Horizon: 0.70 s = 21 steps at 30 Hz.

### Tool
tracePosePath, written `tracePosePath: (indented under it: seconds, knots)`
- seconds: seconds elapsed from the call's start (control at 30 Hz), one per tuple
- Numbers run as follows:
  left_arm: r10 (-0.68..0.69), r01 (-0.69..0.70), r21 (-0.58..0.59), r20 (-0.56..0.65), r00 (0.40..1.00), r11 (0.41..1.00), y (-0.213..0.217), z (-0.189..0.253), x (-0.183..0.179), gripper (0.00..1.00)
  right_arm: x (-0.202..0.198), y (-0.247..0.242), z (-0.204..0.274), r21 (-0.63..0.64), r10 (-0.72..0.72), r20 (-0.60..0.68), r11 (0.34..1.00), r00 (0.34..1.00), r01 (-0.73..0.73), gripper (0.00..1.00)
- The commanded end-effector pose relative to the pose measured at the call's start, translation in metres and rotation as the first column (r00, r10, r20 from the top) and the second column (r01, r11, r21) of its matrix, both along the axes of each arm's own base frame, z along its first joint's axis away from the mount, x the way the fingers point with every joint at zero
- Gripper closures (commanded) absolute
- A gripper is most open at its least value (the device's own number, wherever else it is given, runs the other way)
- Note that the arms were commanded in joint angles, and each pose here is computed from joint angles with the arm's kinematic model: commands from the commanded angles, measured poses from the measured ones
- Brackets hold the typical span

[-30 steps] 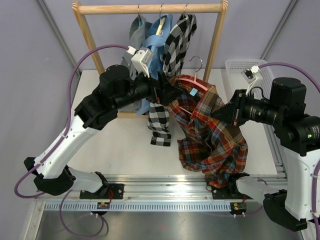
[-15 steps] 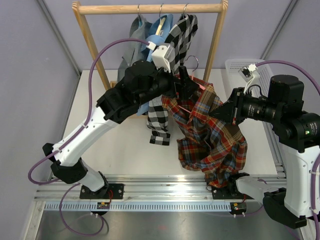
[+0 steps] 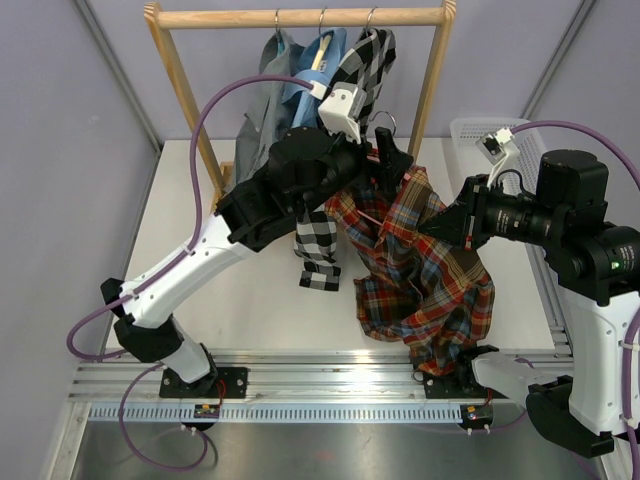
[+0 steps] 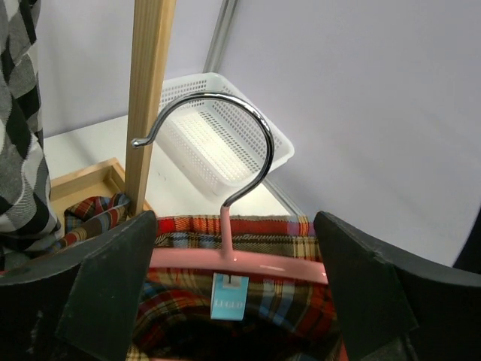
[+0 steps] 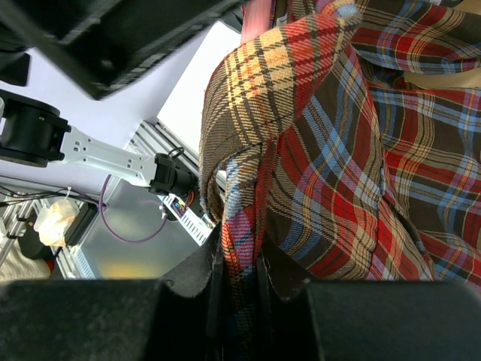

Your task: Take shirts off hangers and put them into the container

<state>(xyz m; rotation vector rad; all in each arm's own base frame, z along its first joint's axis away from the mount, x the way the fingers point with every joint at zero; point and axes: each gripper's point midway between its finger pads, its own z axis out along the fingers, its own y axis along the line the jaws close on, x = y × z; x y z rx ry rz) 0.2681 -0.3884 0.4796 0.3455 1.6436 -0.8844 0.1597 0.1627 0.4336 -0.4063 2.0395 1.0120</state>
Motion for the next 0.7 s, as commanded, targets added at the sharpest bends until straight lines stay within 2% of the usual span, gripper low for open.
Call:
tracePosePath:
  seconds: [0.0,0.07,0.2,0.23,0.3,0.33,0.43,0.47,0.53,0.67]
  knots:
    - [0.045,-0.039,-0.067,0.087,0.995,0.997,-0.003,0.031,0.007,0.15,-0.003,0.007,0.030,0.038,0.057,0.154,0.997,0.986,-0.064,1.00]
    - [0.045,-0.040,-0.060,0.086,0.995,0.997,-0.006,0.028,0.009,0.20,-0.004,0.007,0.029,0.037,0.059,0.154,0.997,0.986,-0.066,1.00]
    - [0.055,-0.051,-0.056,0.085,0.995,0.997,-0.005,0.026,0.011,0.39,-0.004,0.006,0.029,0.036,0.060,0.155,0.997,0.986,-0.066,1.00]
    - [0.055,-0.051,-0.055,0.086,0.995,0.997,-0.005,0.025,0.011,0.47,-0.005,0.006,0.029,0.036,0.060,0.155,0.997,0.986,-0.066,1.00]
    - [0.064,-0.060,-0.048,0.085,0.994,0.997,-0.003,0.023,0.011,0.58,-0.005,0.005,0.029,0.034,0.051,0.159,0.998,0.986,-0.057,1.00]
    - [0.067,-0.063,-0.054,0.088,0.994,0.997,-0.001,0.024,0.011,0.68,-0.006,0.005,0.029,0.035,0.051,0.159,0.998,0.986,-0.057,1.00]
    - [0.087,-0.081,-0.065,0.092,0.992,0.995,0.008,0.025,0.009,0.83,-0.006,0.002,0.030,0.029,0.030,0.166,0.999,0.986,-0.036,1.00]
    - [0.091,-0.085,-0.068,0.091,0.992,0.994,0.010,0.025,0.009,0.94,-0.006,0.000,0.030,0.026,0.021,0.170,0.999,0.985,-0.026,1.00]
    - [0.103,-0.096,-0.074,0.095,0.990,0.993,0.017,0.025,0.007,1.00,-0.006,-0.002,0.029,0.019,0.005,0.171,1.000,0.985,-0.009,1.00]
    - [0.115,-0.108,-0.077,0.098,0.989,0.991,0.026,0.026,0.004,1.00,0.001,-0.014,0.028,-0.011,-0.077,0.178,0.997,0.981,0.081,1.00]
